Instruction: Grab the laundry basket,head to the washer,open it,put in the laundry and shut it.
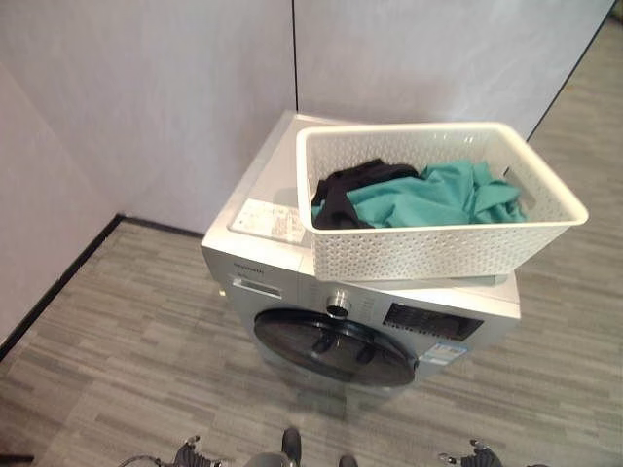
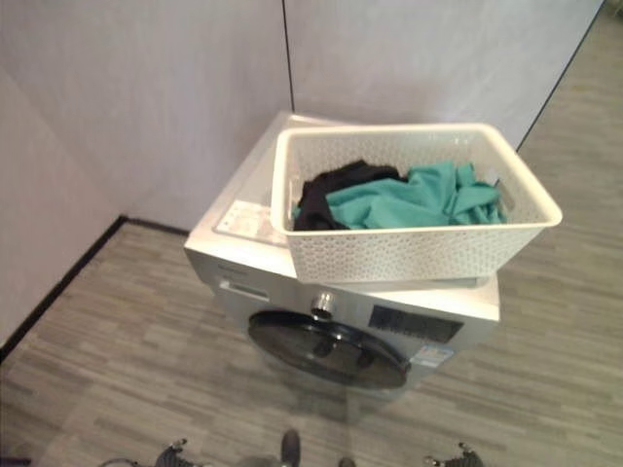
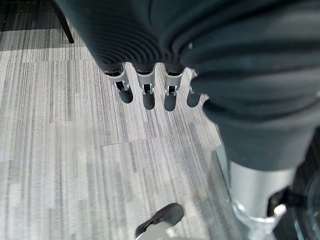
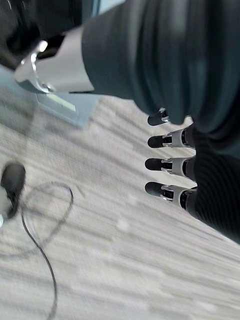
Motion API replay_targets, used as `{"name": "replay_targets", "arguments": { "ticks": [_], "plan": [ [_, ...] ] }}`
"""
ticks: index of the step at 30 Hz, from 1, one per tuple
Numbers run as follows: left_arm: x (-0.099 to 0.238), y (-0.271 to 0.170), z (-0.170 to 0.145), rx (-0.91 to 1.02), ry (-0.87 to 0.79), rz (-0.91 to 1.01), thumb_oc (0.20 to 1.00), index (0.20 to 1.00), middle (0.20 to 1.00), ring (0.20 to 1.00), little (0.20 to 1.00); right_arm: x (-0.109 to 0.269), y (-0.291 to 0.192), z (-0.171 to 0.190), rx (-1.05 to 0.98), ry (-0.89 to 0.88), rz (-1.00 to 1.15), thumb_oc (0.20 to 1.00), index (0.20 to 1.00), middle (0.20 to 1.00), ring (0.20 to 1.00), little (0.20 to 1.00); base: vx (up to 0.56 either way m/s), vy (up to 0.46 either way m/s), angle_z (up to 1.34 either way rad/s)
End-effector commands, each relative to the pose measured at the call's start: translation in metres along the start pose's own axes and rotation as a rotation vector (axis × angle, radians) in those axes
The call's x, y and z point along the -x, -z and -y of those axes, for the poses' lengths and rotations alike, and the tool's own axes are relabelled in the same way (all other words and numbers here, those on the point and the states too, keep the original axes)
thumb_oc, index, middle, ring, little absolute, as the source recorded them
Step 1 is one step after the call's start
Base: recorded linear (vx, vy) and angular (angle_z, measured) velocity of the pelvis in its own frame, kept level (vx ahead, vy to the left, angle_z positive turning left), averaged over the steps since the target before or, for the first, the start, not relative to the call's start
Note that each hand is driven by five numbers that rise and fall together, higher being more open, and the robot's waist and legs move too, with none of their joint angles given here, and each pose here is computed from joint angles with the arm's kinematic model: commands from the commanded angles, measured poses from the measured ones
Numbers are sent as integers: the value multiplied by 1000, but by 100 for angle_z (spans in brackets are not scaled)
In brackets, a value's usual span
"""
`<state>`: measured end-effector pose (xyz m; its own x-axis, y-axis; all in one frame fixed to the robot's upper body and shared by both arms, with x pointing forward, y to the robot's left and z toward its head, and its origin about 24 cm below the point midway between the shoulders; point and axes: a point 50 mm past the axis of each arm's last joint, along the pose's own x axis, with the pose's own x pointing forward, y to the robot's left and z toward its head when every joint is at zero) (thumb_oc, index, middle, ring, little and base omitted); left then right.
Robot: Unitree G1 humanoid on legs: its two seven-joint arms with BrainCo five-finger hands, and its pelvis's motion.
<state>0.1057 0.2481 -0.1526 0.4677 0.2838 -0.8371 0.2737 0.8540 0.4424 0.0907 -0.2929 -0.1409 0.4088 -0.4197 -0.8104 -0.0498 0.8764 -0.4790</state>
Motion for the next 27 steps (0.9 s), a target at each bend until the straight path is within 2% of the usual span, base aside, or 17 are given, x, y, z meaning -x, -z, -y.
{"name": "replay_targets", "arguments": {
  "ticks": [1, 9, 15, 21, 24, 27],
  "plan": [
    [-4, -21, -4, 4, -47, 63, 1000, 1000, 1000, 1000, 1000, -3, -19, 17, -17, 70, 86, 1000, 1000, 1000, 1000, 1000, -145, 98, -6],
    [-5, -32, -3, -18, -40, 103, 1000, 1000, 1000, 1000, 1000, -4, -47, 13, -24, 50, 182, 1000, 1000, 1000, 1000, 1000, -125, 124, -5],
    [-6, -42, -13, -131, -68, 173, 1000, 1000, 1000, 1000, 1000, -1, -85, 23, -31, 108, 336, 1000, 1000, 1000, 1000, 1000, -213, 204, -27],
    [-5, -21, -19, -218, -61, 116, 1000, 1000, 1000, 1000, 1000, 7, -117, 37, 78, 169, 493, 1000, 1000, 1000, 1000, 1000, -149, 99, -33],
    [-1, -6, -18, -196, -47, 85, 1000, 1000, 1000, 1000, 1000, 10, -104, 48, 131, 205, 491, 1000, 1000, 1000, 1000, 1000, -9, 20, -16],
    [2, 5, -16, -179, -37, 61, 1000, 1000, 1000, 1000, 1000, 23, -105, 53, 222, 228, 576, 1000, 1000, 1000, 1000, 1000, -50, -19, -10]
  ]
}}
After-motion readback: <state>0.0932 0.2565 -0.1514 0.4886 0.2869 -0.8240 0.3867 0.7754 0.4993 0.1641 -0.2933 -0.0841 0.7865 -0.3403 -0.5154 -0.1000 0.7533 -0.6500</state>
